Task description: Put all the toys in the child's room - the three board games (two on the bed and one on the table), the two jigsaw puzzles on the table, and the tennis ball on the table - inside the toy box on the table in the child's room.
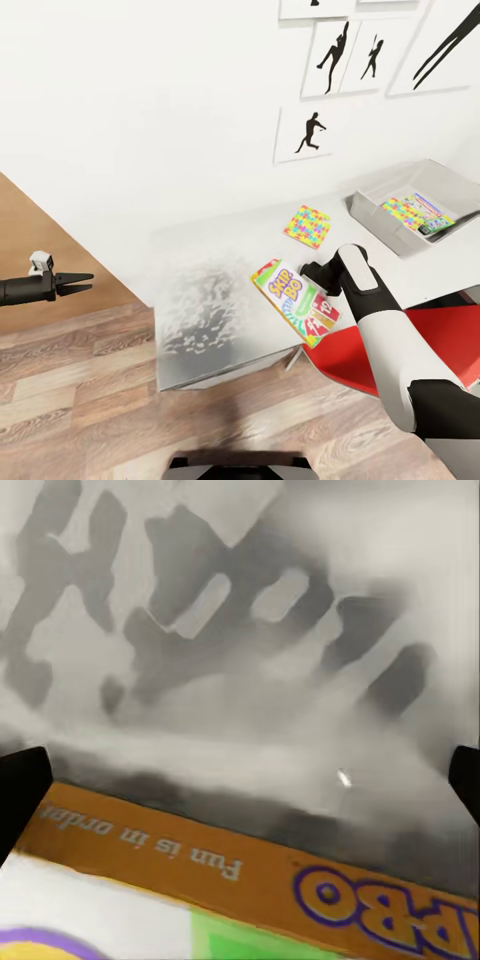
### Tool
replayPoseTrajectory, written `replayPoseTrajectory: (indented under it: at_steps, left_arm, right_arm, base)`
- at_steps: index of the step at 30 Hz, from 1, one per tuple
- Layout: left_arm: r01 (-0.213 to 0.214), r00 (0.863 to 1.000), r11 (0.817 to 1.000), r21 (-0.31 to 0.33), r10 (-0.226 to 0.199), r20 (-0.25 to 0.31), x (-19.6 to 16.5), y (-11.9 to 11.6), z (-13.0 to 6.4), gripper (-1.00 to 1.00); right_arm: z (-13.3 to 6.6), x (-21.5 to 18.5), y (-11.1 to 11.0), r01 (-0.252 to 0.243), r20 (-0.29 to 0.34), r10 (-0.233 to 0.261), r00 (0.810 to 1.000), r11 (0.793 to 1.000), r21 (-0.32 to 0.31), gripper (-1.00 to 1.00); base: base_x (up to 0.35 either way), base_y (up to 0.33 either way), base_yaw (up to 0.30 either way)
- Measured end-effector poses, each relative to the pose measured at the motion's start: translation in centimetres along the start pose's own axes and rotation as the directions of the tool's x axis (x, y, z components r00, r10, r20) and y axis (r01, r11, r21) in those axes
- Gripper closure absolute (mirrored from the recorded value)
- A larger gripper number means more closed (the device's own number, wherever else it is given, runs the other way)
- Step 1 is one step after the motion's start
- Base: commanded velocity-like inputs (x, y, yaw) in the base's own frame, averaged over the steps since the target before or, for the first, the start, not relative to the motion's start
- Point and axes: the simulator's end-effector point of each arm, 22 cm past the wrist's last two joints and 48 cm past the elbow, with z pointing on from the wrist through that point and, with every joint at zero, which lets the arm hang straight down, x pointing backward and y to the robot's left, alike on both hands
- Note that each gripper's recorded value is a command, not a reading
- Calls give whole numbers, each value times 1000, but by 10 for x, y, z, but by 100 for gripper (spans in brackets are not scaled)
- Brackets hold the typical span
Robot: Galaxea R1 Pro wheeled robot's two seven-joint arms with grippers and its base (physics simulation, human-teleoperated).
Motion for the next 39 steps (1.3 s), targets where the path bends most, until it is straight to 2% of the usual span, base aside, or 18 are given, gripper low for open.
replayPoseTrajectory:
  at_steps: [9, 39]
  left_arm:
    - [0, 1000, 1000, 0, 0, 0, 0, 0, 0, -100]
    - [-1, 1000, 1000, 0, 1, 0, 0, 0, 0, -100]
  right_arm:
    - [0, 0, -1, 5, 1, -5, 1000, 1000, 4, -100]
    - [0, 0, -3, 11, 1, -11, 1000, 1000, 10, -100]
  base:
    - [-125, 83, 0]
    - [-43, 114, 0]
